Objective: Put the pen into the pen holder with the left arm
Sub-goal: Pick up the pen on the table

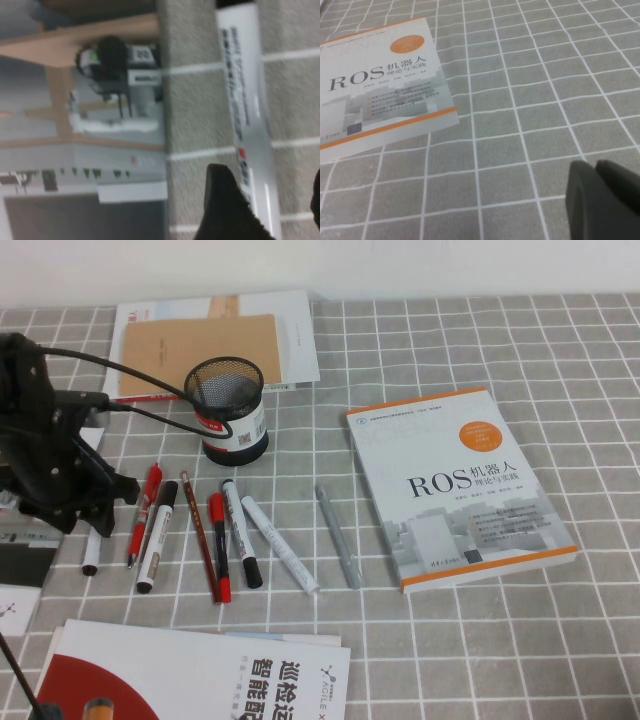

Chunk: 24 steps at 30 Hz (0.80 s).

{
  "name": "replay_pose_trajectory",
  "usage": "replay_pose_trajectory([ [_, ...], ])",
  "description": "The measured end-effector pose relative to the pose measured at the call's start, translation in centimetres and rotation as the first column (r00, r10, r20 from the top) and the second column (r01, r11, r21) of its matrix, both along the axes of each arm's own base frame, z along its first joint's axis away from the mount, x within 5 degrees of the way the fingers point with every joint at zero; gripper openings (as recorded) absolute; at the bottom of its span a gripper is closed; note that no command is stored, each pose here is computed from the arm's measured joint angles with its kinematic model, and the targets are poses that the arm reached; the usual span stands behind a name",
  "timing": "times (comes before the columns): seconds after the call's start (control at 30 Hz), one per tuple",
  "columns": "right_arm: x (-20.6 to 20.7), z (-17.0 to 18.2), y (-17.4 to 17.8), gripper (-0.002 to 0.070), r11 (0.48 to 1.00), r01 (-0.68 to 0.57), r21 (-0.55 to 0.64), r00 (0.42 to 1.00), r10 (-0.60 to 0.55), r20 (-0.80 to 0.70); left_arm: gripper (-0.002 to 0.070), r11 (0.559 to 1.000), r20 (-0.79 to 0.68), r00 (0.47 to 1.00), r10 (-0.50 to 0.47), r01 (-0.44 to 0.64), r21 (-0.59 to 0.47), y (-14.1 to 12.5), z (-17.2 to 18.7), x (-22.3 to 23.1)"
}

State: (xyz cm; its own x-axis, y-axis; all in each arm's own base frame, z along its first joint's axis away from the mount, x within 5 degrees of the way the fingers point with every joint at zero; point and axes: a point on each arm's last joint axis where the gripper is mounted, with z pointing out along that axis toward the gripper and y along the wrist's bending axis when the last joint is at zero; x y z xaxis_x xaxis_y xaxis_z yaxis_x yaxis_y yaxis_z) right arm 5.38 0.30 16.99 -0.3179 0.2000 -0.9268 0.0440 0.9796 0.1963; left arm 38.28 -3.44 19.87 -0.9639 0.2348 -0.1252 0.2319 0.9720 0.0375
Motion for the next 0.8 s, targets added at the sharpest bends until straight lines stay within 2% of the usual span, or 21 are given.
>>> replay_pose_trajectory([
  [0.43, 0.0, 0.0, 0.0, -0.0015, 1.000, 0.000, 0.000, 1.000, 0.000, 0.000, 0.0326, 1.000, -0.013, 1.000, 0.005, -0.005, 0.000, 0.0, -2.4, 1.1],
  [0.53, 0.0, 0.0, 0.0, -0.0015, 1.000, 0.000, 0.000, 1.000, 0.000, 0.000, 0.0281, 1.000, -0.013, 1.000, 0.008, -0.008, -0.005, -0.1, -2.4, 1.1],
  [0.7, 0.0, 0.0, 0.0, -0.0015, 1.000, 0.000, 0.000, 1.000, 0.000, 0.000, 0.0105, 1.000, -0.005, 1.000, 0.011, -0.011, -0.012, -0.1, -2.4, 1.2],
  [0.8, 0.0, 0.0, 0.0, -0.0015, 1.000, 0.000, 0.000, 1.000, 0.000, 0.000, 0.0110, 1.000, -0.005, 1.000, 0.007, -0.007, -0.005, -0.1, -2.4, 1.2],
])
